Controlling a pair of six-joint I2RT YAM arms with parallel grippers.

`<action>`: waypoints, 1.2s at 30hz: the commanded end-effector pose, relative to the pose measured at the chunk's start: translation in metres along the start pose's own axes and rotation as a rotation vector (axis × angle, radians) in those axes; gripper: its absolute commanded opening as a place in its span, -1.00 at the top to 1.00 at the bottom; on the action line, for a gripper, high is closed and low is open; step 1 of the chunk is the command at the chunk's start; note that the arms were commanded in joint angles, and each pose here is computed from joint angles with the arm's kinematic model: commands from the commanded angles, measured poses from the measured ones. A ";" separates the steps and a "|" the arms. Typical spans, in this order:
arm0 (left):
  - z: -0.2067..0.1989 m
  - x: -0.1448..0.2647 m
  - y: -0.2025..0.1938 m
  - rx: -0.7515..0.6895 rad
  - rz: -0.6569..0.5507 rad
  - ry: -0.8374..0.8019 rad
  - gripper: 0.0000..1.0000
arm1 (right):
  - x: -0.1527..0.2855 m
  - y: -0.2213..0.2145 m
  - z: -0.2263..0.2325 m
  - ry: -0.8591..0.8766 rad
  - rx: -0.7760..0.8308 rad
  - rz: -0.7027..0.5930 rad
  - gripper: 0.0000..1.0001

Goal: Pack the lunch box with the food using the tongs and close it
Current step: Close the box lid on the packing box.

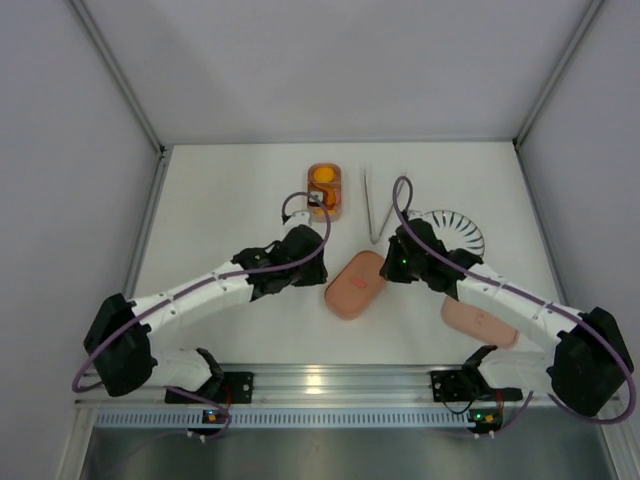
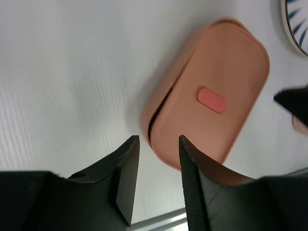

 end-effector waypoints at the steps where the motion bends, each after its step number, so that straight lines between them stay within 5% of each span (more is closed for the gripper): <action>1: 0.017 -0.009 0.038 0.077 -0.081 0.073 0.13 | 0.005 -0.018 0.008 0.006 0.001 0.024 0.85; 16: 0.018 -0.085 0.055 0.085 0.023 0.086 0.16 | -0.004 -0.036 0.019 0.000 0.017 0.062 0.90; 36: 0.008 -0.102 0.051 0.075 0.068 0.057 0.17 | -0.011 -0.054 0.023 -0.003 0.032 0.108 0.91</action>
Point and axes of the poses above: each gripper's point midway between its finger pads, its own x axis back along the fingers, its own z axis along the line the jaws close on, y = z × x, the point moved 1 cm from there along x, back along the fingers, and after that the axes turned 14 degrees about x, right-handed, at the moved point
